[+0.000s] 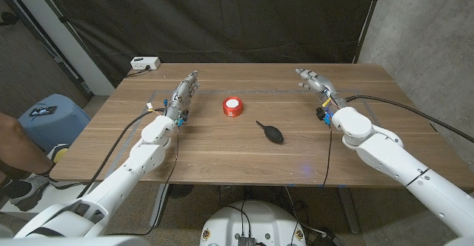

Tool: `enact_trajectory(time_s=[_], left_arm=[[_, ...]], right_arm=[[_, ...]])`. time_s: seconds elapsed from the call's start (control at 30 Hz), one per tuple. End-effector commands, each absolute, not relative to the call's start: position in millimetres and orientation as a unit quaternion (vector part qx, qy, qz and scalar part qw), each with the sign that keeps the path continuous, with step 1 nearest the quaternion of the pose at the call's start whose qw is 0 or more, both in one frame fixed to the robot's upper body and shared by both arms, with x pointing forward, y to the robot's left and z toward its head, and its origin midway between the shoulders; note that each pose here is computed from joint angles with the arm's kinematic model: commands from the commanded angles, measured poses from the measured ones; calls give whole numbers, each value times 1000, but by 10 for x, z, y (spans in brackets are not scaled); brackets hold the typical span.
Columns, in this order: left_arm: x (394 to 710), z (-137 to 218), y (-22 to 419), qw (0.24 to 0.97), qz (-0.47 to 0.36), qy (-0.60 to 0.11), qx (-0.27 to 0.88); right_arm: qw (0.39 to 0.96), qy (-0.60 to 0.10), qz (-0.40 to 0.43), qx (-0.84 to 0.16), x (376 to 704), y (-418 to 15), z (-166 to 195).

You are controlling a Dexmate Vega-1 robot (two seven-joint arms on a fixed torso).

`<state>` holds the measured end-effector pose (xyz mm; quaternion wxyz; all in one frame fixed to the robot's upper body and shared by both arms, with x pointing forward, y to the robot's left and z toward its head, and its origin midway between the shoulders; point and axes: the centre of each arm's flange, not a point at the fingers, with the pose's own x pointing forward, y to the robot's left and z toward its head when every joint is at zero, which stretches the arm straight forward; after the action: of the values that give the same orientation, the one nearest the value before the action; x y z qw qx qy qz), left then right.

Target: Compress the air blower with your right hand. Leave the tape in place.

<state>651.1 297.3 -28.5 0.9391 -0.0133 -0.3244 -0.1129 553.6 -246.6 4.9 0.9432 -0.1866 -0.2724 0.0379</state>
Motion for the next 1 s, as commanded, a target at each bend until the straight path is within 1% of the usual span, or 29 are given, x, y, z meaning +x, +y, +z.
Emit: enact_trajectory(time_s=[0.03, 0.2, 0.47, 1.0], left_arm=[[6523, -260, 2949, 938, -117, -327, -11], [6525, -255, 2918, 938, -119, -326, -9], [6544, -272, 2872, 939, -122, -322, -11], [6538, -229, 2873, 937, -116, -330, -7]], right_arm=[[941, -250, 17, -228, 5366, -2399, 76], [934, -243, 0, -263, 5280, -2384, 100], [927, -233, -17, -292, 5182, -2365, 105], [914, -214, -38, -343, 5085, -2240, 123]])
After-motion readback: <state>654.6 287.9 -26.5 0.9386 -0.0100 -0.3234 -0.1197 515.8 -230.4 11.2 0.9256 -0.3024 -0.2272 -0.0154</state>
